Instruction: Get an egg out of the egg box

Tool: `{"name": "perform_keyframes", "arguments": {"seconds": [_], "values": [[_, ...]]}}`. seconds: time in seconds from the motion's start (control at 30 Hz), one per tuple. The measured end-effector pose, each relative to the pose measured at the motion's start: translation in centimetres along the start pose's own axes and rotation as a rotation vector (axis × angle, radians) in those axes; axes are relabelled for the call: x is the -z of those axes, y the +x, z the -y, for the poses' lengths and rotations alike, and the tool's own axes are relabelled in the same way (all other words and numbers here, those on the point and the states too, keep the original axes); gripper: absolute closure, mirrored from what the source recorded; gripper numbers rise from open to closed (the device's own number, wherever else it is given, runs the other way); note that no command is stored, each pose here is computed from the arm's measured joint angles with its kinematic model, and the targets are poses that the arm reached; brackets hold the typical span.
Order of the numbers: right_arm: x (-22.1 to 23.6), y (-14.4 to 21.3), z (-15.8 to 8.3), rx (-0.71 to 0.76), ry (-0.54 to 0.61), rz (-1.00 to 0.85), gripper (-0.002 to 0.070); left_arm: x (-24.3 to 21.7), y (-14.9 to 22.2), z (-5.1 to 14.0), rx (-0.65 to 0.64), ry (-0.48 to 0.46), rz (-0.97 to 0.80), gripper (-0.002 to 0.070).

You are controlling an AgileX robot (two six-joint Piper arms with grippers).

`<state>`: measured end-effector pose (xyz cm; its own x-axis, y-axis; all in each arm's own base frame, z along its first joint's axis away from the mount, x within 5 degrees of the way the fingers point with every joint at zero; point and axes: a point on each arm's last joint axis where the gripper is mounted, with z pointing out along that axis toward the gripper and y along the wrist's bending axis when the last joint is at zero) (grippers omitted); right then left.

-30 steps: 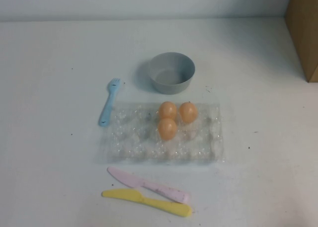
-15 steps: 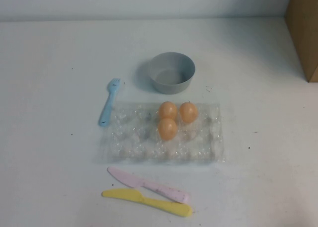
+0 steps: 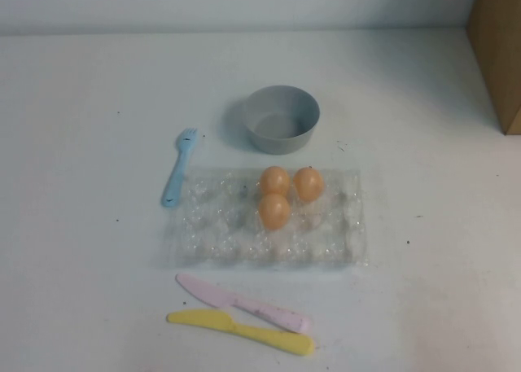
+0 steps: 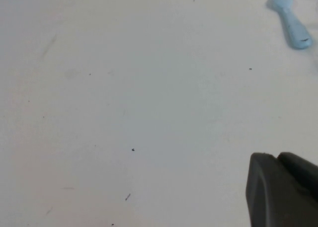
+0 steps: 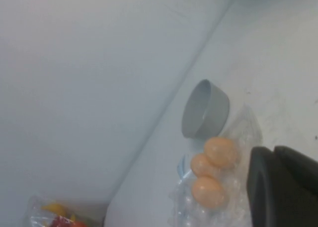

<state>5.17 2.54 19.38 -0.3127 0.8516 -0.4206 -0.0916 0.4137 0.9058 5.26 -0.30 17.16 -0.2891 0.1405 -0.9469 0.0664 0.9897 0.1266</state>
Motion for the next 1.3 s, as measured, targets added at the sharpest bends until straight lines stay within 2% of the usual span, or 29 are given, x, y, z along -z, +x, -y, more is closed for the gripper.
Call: {"name": "perform_keyframes", "arguments": {"seconds": [0.07,0.17,0.33,0.5,0.63,0.77,0.87,1.07,1.3], "values": [[0.0,-0.3,-0.2,-0.045,-0.024,0.030,0.0694,0.0,0.0,0.0,0.000,0.000,0.000,0.0678],[0.0,-0.4,-0.3,0.032,-0.029,0.046,0.0694,0.0,0.0,0.0,0.000,0.000,0.000,0.0678],[0.0,-0.2,-0.4,0.031,-0.041,0.018,0.0694,0.0,0.0,0.0,0.000,0.000,0.000,0.0678],[0.1,0.6,-0.8,0.193,-0.061,-0.071,0.0694,0.0,0.0,0.0,0.000,0.000,0.000,0.0678],[0.3,-0.4,-4.1,0.385,-0.072,-0.130,0.0694,0.0,0.0,0.0,0.000,0.000,0.000,0.0678],[-0.3,-2.1,-8.5,0.681,0.007,-0.315,0.0694,0.0,0.0,0.0,-0.002,-0.001,0.000,0.0678],[-1.4,-3.5,-10.7,0.809,0.091,-0.455,0.0694,0.0,0.0,0.0,-0.004,-0.001,0.000,0.0678],[-5.0,-4.6,-11.7,0.808,0.160,-0.615,0.0694,0.0,0.0,0.0,-0.004,-0.001,0.000,0.0678],[-9.5,-6.1,-13.1,0.918,0.204,-0.955,0.0694,0.0,0.0,0.0,-0.004,-0.001,0.000,0.0678]]}}
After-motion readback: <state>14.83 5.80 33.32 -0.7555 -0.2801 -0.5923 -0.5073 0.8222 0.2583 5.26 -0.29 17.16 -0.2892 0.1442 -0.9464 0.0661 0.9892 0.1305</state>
